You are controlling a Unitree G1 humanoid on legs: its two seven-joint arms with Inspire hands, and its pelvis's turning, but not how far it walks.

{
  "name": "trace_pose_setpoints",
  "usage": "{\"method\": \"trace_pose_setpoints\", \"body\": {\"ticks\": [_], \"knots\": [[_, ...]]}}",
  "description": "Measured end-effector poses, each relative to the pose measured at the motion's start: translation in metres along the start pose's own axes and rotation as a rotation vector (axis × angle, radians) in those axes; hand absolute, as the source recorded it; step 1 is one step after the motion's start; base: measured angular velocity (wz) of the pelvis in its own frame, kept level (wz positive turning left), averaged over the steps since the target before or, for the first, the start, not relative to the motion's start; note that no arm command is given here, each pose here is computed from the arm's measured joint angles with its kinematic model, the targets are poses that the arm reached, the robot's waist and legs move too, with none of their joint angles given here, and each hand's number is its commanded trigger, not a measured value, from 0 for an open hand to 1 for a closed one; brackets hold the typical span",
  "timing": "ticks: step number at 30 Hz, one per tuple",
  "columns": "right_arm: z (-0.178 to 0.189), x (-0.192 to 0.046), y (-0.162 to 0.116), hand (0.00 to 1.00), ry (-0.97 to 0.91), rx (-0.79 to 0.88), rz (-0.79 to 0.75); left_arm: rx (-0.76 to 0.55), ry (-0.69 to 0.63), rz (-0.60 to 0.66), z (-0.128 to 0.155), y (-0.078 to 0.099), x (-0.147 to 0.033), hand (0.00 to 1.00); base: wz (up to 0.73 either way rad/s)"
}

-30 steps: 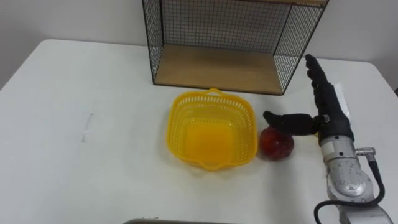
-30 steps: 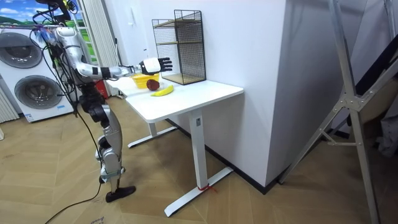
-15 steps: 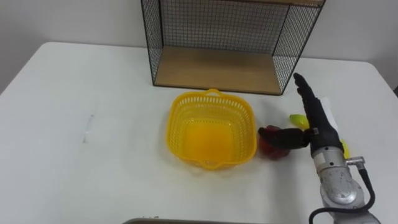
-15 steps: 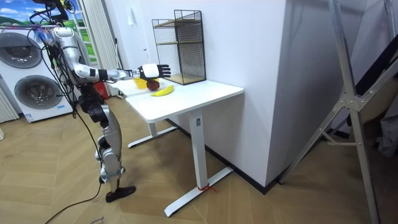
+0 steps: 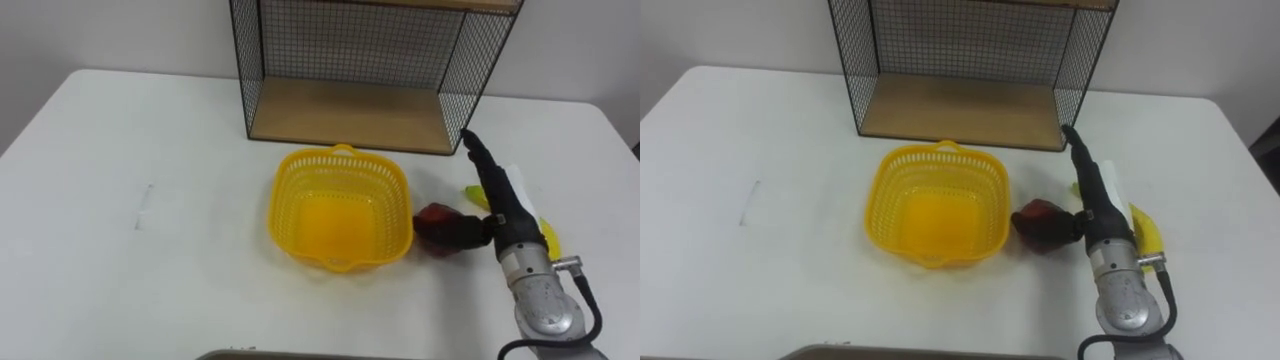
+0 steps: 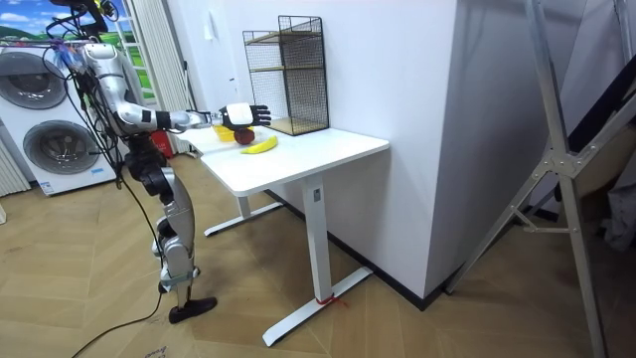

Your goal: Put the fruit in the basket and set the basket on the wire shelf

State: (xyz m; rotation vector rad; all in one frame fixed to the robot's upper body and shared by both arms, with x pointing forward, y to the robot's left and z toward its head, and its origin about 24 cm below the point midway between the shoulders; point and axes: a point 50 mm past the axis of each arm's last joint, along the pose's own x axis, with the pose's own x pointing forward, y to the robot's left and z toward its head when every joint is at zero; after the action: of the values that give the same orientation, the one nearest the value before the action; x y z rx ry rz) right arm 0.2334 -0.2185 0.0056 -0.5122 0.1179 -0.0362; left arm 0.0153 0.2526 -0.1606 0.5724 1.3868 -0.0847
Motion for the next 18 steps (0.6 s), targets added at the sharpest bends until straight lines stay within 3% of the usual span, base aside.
{"method": "trace_pose_setpoints", "body": {"ticks": [18], "knots": [[-0.0055,-0.0054,0.0056,0.00,0.023,0.008,0.044,0.000,-0.008,0.002,0.0019,0.0007,0.0002,0.00,0.00]]}}
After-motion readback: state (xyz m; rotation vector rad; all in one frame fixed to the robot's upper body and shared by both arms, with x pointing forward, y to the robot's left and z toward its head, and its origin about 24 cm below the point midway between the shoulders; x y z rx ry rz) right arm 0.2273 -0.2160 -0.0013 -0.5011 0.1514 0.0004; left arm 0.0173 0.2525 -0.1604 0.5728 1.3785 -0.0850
